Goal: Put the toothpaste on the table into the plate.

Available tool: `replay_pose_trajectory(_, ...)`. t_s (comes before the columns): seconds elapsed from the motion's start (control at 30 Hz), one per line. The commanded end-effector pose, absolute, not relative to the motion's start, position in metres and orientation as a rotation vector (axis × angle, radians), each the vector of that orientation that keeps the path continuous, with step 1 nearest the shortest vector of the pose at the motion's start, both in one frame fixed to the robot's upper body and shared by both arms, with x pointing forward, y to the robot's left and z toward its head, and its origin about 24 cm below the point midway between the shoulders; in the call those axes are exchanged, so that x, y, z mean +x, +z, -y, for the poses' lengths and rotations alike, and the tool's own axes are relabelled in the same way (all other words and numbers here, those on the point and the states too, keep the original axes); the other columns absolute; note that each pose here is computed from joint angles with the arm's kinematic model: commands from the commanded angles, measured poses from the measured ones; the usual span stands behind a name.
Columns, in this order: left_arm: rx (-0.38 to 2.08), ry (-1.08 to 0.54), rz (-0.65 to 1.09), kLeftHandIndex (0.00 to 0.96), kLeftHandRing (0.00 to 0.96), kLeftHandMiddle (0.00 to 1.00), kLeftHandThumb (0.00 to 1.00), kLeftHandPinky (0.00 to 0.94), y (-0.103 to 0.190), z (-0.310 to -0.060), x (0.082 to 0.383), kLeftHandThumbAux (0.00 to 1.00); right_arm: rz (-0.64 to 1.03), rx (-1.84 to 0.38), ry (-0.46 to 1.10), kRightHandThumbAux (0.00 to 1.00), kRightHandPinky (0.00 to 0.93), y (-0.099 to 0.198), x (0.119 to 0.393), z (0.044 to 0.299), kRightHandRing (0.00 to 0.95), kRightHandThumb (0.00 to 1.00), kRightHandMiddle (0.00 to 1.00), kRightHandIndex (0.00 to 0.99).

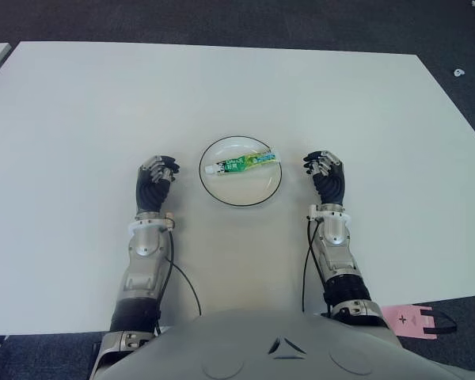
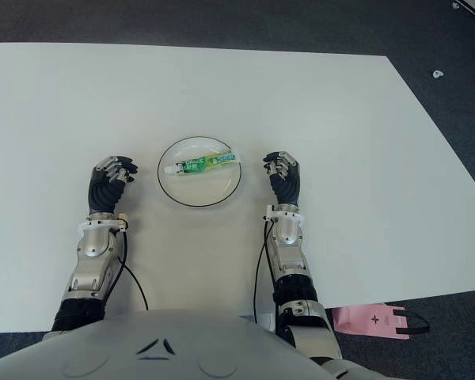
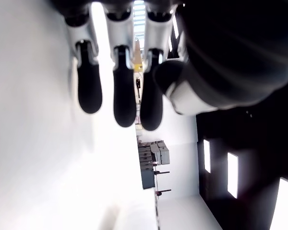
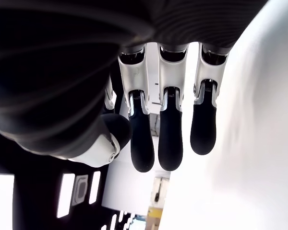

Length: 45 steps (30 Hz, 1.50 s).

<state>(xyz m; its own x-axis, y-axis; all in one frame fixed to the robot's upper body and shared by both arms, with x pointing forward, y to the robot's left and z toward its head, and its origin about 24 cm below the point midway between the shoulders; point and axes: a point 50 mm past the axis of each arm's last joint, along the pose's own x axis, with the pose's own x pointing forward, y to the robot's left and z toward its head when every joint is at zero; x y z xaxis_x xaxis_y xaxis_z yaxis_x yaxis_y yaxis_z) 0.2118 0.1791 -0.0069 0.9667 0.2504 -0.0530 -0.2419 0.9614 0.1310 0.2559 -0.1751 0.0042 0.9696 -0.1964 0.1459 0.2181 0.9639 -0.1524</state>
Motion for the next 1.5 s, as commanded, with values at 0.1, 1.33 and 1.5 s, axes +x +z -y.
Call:
replay_pose_trajectory(0.1,0.116,0.273,-0.264,0.433,0.498,0.497,0.709,0.502,-0.041,-0.181,0.188,0.719,0.009,-0.191,-0.213,0.730,0.514,-0.021,0.246,0.182,0.503,0.705,0.501,0.430)
replay_pose_trajectory(1.33,0.106,0.256,-0.262,0.432,0.493,0.496,0.712,0.504,-0.040,-0.180,0.190,0.719,-0.134,-0.136,-0.281,0.731,0.536,-0.042,0.225,0.163,0.526,0.706,0.504,0.427)
replay_pose_trajectory(1.5,0.104,0.253,-0.258,0.432,0.495,0.502,0.713,0.511,-0.040,-0.179,0.190,0.719,-0.155,-0.130,-0.288,0.729,0.529,-0.044,0.222,0.160,0.523,0.708,0.508,0.427)
